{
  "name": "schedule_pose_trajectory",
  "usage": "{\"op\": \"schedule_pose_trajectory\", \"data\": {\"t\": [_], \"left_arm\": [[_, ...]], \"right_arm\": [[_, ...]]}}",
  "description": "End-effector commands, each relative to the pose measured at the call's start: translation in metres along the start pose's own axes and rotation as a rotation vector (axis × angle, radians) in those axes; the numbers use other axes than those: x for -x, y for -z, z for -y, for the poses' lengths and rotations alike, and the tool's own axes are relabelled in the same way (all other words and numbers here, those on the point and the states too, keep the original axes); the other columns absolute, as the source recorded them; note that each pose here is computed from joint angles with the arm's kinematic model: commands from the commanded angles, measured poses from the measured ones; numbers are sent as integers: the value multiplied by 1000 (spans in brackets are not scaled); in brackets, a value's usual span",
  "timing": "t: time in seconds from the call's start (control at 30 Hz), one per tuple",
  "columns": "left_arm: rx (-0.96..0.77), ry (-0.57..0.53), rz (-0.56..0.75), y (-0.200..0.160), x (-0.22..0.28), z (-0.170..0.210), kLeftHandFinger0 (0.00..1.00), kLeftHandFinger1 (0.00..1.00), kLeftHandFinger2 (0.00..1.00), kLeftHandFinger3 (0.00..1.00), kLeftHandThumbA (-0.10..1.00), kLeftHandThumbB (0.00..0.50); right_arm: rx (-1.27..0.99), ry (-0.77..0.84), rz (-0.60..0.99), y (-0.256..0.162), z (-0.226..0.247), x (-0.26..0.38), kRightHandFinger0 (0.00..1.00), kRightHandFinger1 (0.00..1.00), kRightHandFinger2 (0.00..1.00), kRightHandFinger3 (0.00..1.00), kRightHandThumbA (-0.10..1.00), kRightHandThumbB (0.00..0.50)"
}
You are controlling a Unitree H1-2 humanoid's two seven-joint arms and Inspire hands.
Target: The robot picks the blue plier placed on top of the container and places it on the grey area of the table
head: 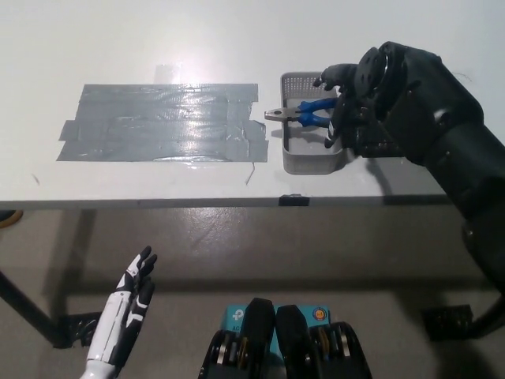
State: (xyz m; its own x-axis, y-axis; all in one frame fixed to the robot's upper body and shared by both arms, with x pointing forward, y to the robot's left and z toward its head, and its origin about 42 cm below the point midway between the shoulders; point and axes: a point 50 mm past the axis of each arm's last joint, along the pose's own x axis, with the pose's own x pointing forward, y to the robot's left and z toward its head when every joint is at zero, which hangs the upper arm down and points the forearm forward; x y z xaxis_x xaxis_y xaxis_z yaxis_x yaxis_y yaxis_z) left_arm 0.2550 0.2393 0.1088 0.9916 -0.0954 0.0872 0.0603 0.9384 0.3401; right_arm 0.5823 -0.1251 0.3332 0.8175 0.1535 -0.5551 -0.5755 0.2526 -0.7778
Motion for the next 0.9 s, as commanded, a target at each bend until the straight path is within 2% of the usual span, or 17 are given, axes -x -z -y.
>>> {"op": "schedule_pose_trajectory", "data": {"t": [0.0,0.07,0.13,0.23,0.53,0.73,0.8,0.87], "left_arm": [[-15,-1,58,-11,-4,-5,1000,1000,1000,1000,1000,231],[-9,-1,65,-11,-5,-5,1000,1000,1000,1000,1000,219],[-10,0,63,-11,-5,-6,1000,1000,1000,1000,1000,226],[-12,-1,61,-11,-6,-6,1000,1000,1000,1000,1000,227],[-9,8,59,-12,-6,-4,1000,1000,1000,1000,1000,224],[-5,10,70,-13,-8,-4,1000,1000,1000,1000,1000,217],[-4,11,69,-14,-8,-4,1000,1000,1000,1000,1000,220],[-4,13,66,-14,-8,-4,1000,1000,1000,1000,1000,225]], "right_arm": [[39,101,91,-33,36,20,1000,1000,1000,1000,1000,338],[37,99,96,-34,34,19,1000,1000,1000,1000,1000,335],[29,92,106,-36,33,18,1000,1000,1000,1000,1000,329],[29,99,111,-38,32,17,1000,1000,1000,1000,999,348],[38,90,105,-43,30,16,1000,1000,1000,1000,1000,336],[31,76,121,-38,25,12,1000,1000,1000,1000,1000,321],[25,68,125,-37,23,10,1000,1000,1000,1000,1000,302],[9,67,106,-35,21,8,1000,1000,1000,1000,1000,318]]}}
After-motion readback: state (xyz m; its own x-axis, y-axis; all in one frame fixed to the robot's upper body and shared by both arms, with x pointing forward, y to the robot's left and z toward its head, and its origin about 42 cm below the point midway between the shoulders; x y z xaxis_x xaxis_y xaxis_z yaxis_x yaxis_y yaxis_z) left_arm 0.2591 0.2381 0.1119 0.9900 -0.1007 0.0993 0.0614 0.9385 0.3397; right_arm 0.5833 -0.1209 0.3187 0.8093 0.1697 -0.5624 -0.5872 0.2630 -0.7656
